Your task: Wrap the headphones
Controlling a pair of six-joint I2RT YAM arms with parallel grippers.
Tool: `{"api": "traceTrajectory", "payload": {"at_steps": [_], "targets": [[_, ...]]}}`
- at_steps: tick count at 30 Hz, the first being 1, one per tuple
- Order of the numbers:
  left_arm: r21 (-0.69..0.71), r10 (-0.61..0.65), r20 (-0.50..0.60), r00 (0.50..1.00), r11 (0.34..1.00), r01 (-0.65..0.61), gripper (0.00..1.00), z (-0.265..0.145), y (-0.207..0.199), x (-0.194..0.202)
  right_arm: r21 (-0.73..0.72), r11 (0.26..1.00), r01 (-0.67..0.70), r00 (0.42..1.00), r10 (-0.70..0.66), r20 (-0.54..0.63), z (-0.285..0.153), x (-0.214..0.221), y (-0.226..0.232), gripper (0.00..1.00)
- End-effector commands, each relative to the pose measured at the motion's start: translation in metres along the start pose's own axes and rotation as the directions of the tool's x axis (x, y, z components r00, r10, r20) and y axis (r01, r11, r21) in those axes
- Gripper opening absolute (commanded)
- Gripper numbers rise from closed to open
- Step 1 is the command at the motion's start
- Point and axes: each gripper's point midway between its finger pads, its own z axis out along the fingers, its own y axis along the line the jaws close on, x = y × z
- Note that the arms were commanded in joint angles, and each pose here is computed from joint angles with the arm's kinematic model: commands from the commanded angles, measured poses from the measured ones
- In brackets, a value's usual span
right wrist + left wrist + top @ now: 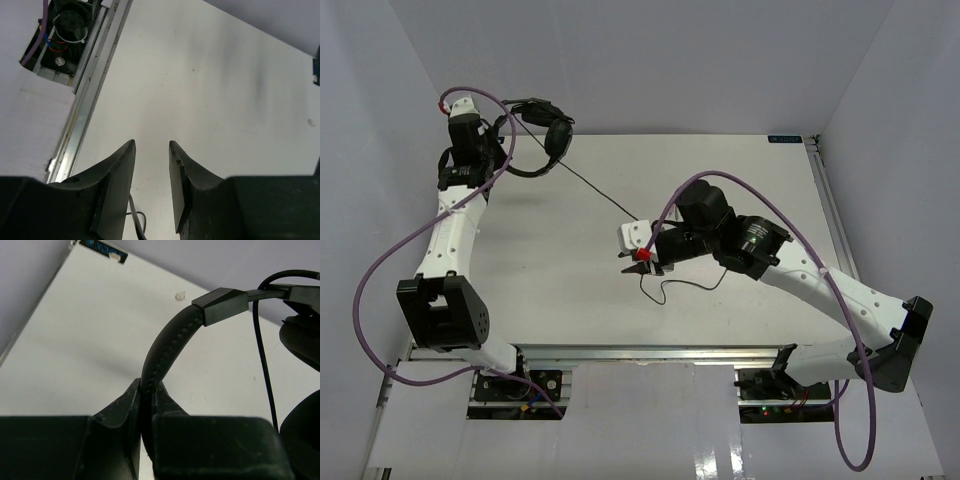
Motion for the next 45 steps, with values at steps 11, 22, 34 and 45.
{"api": "traceTrajectory", "payload": {"at_steps": [11,22,34,45], "targets": [[0.186,0.255,-0.151,0.955,0.956,-0.226,0.00,0.018,-0.078,0.117,0.217,0.801,0.558,0.753,-0.378,-0.540,-0.021,0.022,-0.079,0.08],[0.470,0.480,-0.181,0.858,0.809,-0.353,0.00,-0.033,-0.110,0.190,0.274,0.641,0.717,0.583,-0.335,-0.740,-0.067,0.039,-0.124,0.08],[0.664,0.570,-0.174,0.803,0.670,-0.332,0.00,-0.096,-0.143,0.228,0.368,0.570,0.734,0.591,-0.272,-0.759,-0.103,0.038,-0.160,0.08],[0.786,0.610,-0.150,0.778,0.551,-0.281,0.00,-0.143,-0.179,0.245,0.450,0.602,0.660,0.697,-0.269,-0.665,-0.088,0.036,-0.170,0.08]]}}
